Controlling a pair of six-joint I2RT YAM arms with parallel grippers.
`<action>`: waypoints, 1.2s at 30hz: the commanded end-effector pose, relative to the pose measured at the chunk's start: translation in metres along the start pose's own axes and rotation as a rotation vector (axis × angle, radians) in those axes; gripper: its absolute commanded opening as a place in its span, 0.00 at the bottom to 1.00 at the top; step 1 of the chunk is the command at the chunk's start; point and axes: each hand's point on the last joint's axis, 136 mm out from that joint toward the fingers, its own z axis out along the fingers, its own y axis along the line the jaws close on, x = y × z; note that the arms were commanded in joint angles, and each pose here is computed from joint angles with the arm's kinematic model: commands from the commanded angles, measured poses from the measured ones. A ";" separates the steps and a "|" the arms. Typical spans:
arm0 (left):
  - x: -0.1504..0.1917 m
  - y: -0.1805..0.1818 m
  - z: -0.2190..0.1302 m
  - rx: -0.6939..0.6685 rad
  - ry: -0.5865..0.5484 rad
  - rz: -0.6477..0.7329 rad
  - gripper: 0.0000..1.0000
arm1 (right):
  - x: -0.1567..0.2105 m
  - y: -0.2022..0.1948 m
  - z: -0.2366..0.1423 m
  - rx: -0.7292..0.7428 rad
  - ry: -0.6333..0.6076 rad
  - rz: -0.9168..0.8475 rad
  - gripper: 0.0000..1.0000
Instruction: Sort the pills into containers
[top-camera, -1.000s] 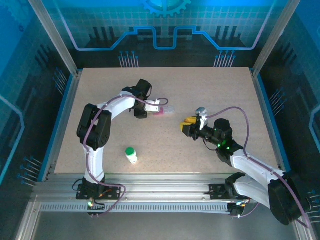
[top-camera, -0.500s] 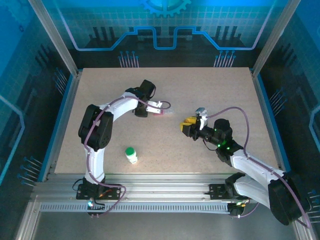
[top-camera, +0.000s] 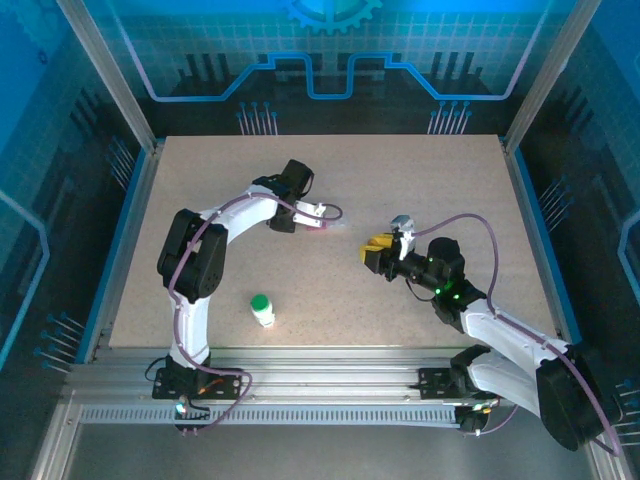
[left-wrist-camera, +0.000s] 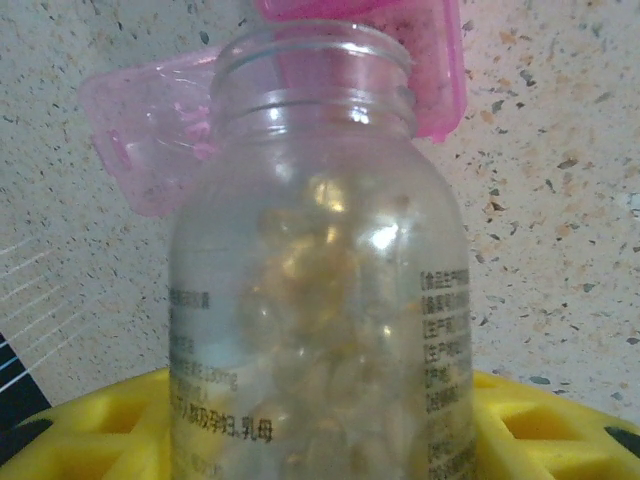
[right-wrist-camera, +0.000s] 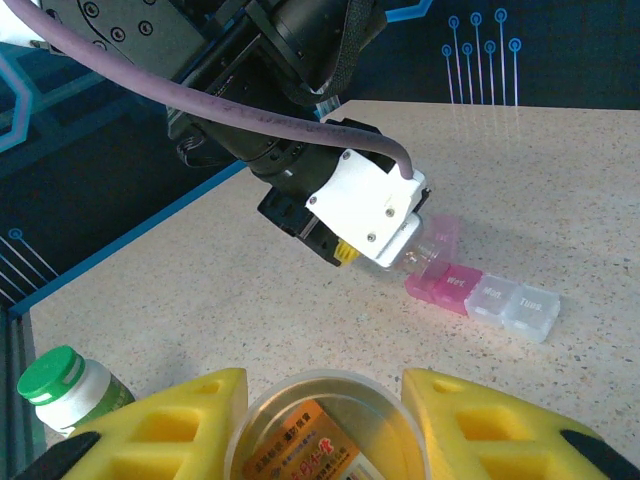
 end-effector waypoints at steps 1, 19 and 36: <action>-0.003 0.003 -0.006 -0.026 0.004 0.029 0.00 | -0.010 0.009 0.001 -0.034 -0.028 -0.016 0.00; 0.002 -0.005 0.002 0.003 0.023 0.016 0.00 | -0.010 0.012 0.002 -0.041 -0.023 -0.021 0.00; 0.006 0.007 -0.010 -0.091 0.045 0.074 0.00 | -0.008 0.013 0.003 -0.045 -0.017 -0.023 0.00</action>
